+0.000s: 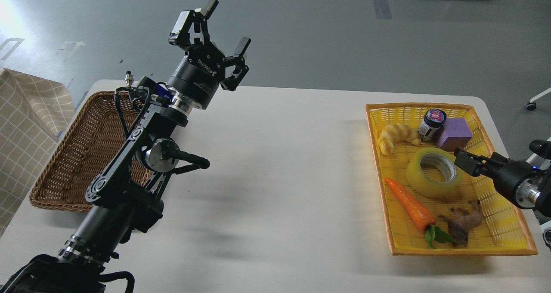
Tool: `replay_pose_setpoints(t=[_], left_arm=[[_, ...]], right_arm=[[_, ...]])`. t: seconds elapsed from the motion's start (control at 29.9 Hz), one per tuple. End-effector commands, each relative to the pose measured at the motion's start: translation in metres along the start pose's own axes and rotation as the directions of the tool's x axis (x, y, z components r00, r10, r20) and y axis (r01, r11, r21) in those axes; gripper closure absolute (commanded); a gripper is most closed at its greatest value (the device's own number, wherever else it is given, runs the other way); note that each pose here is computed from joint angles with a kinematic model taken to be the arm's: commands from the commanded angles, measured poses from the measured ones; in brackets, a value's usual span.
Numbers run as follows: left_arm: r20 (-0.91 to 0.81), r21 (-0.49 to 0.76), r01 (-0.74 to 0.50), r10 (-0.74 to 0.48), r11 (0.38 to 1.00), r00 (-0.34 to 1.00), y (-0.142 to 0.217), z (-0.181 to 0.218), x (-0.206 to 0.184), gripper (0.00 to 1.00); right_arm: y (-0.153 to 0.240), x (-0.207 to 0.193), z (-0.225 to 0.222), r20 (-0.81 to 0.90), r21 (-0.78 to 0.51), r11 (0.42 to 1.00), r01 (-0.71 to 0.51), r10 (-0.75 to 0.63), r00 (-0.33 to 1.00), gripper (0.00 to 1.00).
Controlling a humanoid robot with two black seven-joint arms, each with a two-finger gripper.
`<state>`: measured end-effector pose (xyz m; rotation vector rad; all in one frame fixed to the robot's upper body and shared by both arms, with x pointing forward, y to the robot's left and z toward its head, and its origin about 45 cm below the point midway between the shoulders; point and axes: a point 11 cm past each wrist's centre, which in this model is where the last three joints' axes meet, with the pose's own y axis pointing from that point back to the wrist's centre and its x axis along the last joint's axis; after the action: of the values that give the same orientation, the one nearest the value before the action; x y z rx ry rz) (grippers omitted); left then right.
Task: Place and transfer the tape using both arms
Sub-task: 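Reach the right gripper into the yellow tray toward the yellow tape roll, then hook the right gripper through the tape roll's hole and close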
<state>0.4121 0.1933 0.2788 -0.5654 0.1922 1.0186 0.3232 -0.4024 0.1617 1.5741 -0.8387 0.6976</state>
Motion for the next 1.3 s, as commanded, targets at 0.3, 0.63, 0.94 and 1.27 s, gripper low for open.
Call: replay_pose_setpoints(t=[0.3,0.63,0.94,1.27], left_arm=[[0.001,-0.003,0.000,0.000,1.000,1.000,0.000,0.001,0.000,0.00],[0.002,-0.003,-0.002,0.002,1.000,1.000,0.001,0.001,0.002,0.00],[-0.001,-0.006,-0.002,0.002,1.000,1.000,0.001,0.002,0.001,0.00],[0.002,-0.006,-0.004,0.004,1.000,1.000,0.002,0.002,0.003,0.00]], right_arm=[[-0.005,-0.019,-0.011,-0.067,0.017,0.998,0.057,-0.056,0.996,0.10],[-0.008,-0.024,-0.008,-0.081,0.001,0.998,0.067,-0.067,0.994,0.12],[-0.015,-0.030,-0.011,-0.083,0.002,0.996,0.088,-0.087,0.993,0.14],[-0.024,-0.032,-0.014,-0.089,-0.001,0.995,0.102,-0.102,0.991,0.15]])
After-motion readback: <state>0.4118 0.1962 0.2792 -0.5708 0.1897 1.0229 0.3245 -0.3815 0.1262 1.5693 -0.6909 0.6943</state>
